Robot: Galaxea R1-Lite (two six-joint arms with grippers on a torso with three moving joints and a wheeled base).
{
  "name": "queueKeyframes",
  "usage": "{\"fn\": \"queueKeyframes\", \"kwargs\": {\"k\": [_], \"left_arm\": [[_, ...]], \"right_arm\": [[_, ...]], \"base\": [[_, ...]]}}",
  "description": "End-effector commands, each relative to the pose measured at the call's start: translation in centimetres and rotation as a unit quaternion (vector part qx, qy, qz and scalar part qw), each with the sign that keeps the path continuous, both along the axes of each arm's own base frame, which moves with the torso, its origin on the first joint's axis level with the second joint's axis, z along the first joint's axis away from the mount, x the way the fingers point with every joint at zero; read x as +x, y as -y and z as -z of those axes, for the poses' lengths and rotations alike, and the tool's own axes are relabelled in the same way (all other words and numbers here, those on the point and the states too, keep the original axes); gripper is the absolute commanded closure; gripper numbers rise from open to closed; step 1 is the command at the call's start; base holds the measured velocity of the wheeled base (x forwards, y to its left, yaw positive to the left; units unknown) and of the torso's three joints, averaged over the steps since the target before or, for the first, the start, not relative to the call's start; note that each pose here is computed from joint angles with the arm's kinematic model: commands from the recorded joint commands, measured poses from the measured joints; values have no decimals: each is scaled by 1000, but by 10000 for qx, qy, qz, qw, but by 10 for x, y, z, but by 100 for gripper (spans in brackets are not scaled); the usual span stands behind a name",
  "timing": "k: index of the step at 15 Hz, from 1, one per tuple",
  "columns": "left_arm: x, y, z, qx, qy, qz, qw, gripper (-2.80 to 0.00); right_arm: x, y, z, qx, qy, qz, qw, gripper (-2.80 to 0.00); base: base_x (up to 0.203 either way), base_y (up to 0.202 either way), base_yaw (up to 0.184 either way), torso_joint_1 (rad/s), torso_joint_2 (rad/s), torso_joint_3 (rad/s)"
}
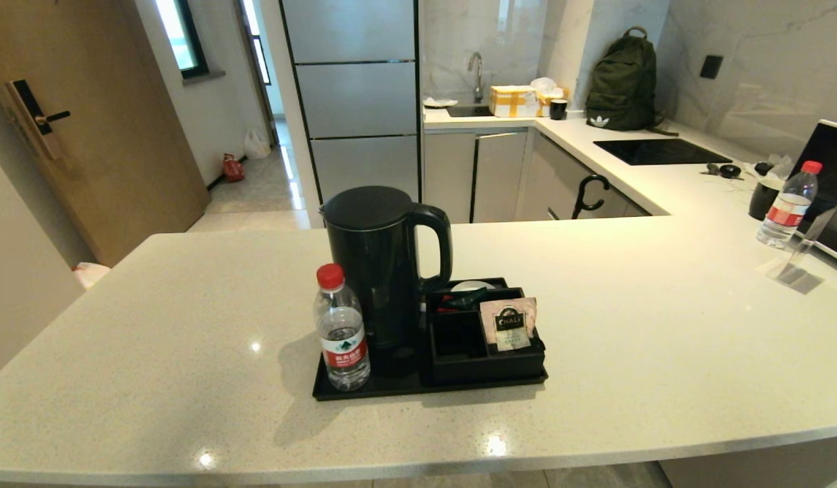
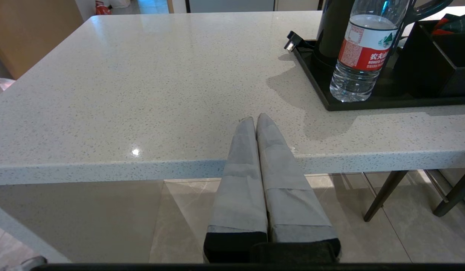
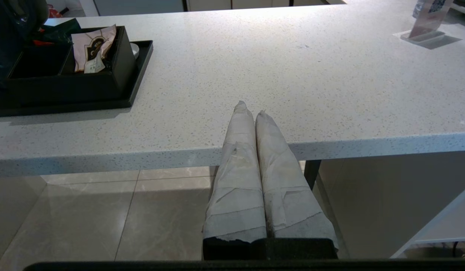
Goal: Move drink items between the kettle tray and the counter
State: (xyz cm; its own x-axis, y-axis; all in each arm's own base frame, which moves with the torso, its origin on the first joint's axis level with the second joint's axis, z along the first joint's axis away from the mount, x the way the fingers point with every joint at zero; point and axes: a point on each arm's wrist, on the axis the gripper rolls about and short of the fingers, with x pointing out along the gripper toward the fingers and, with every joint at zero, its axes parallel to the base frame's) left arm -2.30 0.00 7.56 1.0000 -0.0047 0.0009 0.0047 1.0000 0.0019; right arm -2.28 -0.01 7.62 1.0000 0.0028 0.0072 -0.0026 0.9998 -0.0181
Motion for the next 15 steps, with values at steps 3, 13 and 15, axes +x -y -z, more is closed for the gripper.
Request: {"fn": "queueKeyframes", "kwargs": {"k": [3, 13, 15], "left_arm": [[0, 0, 0, -2, -4, 0, 10000, 0], [0, 0, 0, -2, -8, 0, 10000, 0], [0, 0, 0, -2, -4, 0, 10000, 0]], "right_arm": [[0, 0, 0, -2, -5, -1, 10000, 0], [0, 0, 0, 106, -13, 13, 9999, 0], [0, 0, 0, 144, -13, 13, 9999, 0]], "base": [[0, 0, 0, 0, 0, 0], [0, 0, 0, 0, 0, 0], [0, 0, 0, 0, 0, 0]]}}
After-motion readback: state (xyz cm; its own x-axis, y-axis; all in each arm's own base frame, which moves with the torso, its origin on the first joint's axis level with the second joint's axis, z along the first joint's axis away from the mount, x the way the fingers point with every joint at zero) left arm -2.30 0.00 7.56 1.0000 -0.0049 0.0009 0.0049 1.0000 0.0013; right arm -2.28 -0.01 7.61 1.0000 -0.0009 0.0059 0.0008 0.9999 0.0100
